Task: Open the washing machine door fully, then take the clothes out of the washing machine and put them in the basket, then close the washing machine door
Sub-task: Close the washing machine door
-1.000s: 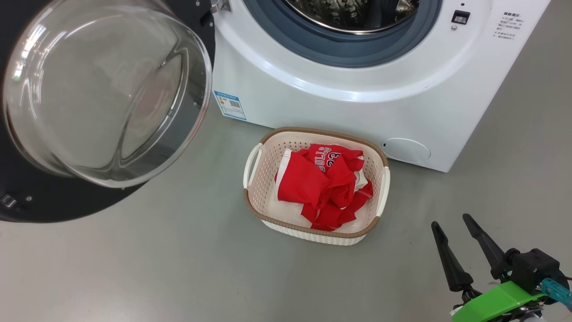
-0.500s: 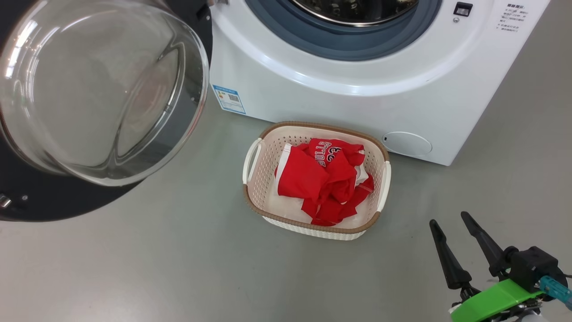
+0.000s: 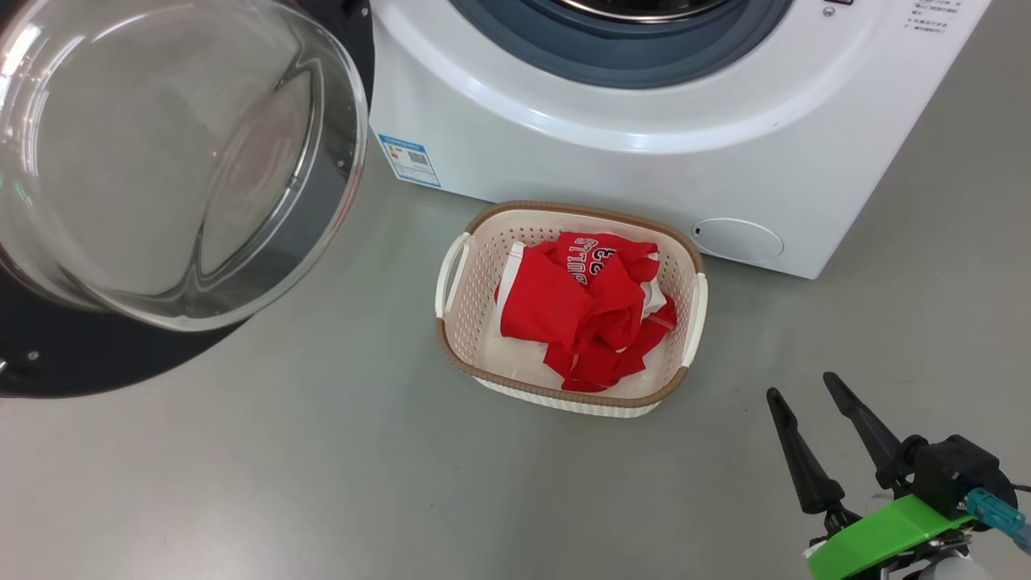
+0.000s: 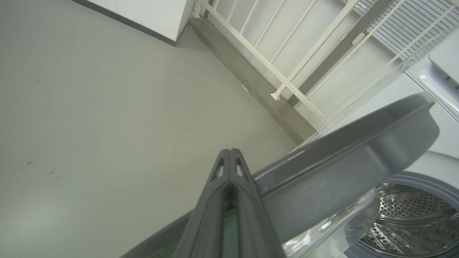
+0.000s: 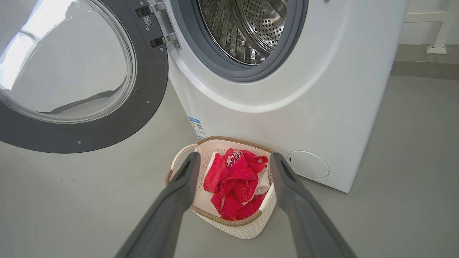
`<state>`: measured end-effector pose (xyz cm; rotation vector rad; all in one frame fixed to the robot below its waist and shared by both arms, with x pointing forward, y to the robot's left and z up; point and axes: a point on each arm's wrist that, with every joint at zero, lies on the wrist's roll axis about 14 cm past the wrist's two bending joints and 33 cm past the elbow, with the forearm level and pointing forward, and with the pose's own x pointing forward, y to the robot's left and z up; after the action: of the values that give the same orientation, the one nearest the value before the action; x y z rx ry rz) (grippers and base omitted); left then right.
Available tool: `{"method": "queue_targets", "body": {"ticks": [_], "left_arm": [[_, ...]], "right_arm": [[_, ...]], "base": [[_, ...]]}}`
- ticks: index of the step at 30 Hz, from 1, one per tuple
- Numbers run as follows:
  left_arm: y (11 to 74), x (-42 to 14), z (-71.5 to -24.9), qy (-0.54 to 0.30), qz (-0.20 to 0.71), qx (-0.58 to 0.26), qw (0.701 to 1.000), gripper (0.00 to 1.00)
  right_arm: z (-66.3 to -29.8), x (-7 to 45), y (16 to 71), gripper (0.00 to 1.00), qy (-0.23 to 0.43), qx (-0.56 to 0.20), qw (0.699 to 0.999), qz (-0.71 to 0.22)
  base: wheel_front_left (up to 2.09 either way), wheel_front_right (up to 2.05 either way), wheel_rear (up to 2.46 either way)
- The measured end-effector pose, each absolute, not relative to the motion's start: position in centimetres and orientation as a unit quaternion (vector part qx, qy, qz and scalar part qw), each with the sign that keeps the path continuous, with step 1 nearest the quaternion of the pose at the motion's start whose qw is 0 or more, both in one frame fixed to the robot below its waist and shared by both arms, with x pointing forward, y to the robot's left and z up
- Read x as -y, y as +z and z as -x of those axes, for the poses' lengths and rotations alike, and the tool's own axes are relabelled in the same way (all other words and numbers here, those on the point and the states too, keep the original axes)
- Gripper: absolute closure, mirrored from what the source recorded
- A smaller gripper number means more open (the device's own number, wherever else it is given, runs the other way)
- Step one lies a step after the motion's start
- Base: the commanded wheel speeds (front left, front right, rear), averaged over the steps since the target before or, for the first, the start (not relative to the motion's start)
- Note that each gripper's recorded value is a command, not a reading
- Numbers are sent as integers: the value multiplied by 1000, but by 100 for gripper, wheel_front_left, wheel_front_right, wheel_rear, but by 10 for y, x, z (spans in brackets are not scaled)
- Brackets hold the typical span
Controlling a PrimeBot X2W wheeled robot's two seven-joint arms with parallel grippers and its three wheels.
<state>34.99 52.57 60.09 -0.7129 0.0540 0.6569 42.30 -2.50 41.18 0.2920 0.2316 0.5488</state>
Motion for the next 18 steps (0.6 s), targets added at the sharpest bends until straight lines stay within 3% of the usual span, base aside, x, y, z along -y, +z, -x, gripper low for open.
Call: {"method": "queue_targets", "body": {"ticks": [11, 18], "left_arm": [[601, -515, -353, 278, 354, -64, 891, 100], [608, -496, -347, 231, 335, -80, 910, 100]], "right_arm": [[-427, 28, 415, 0, 267, -107, 947, -141], [-427, 31, 423, 0, 262, -97, 950, -140]], "base": [[0, 0, 0], [0, 0, 0]]}}
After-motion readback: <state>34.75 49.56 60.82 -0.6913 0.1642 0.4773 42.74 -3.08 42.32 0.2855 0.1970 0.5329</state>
